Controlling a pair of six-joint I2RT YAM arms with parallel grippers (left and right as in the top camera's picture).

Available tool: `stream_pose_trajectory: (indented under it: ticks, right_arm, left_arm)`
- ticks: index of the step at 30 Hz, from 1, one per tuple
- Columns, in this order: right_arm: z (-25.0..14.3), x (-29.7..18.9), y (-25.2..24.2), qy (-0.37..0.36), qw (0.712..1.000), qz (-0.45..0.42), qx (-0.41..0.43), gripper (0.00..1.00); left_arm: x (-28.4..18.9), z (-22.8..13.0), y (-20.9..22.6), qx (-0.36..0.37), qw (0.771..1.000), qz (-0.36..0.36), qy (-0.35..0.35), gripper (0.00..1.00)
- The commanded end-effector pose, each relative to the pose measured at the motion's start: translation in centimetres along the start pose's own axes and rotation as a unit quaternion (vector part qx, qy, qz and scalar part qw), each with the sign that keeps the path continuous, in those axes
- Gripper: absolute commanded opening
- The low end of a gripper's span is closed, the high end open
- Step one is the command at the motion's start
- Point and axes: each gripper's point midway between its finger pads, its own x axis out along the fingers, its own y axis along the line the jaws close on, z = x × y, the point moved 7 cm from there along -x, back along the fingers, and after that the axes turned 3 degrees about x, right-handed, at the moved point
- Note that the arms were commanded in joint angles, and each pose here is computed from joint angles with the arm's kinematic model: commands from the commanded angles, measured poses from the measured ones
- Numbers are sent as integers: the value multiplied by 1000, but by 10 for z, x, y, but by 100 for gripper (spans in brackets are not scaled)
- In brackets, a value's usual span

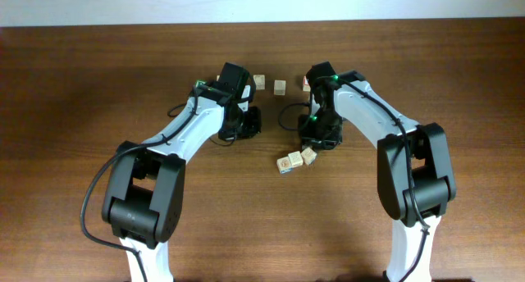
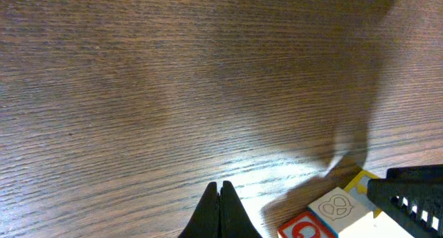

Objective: Rotate 3 blocks
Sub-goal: 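Open both grippers and lift them away from the row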

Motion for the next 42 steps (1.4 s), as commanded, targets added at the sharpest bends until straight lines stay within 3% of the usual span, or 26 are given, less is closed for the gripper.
stream_pose_trajectory:
  ticks: [1,7,12,15,17,33,42]
  right_arm:
    - [4,2,16,2,998,53,36,32]
    - [15,-10,8,-20,998,63,-2,31]
    - [8,-13,-29,5,1000,0,-11,30]
    - [1,-2,-34,20,1000,-6,-9,11]
    - [-3,3,-37,27,1000,-10,-7,6]
    - [-19,14,0,47,998,22,-34,4]
    - [11,-6,23,-41,993,28,-109,15]
  left_arm:
    - [0,5,0,9,1000,3,-6,0]
    - [0,4,0,9,1000,4,-6,0]
    - [0,4,0,9,1000,3,-6,0]
    - [0,4,0,9,1000,3,-6,0]
    - [0,4,0,9,1000,4,-6,0]
    - [1,2,-3,12,1000,3,-1,0]
    - [-6,20,20,-17,999,12,-37,0]
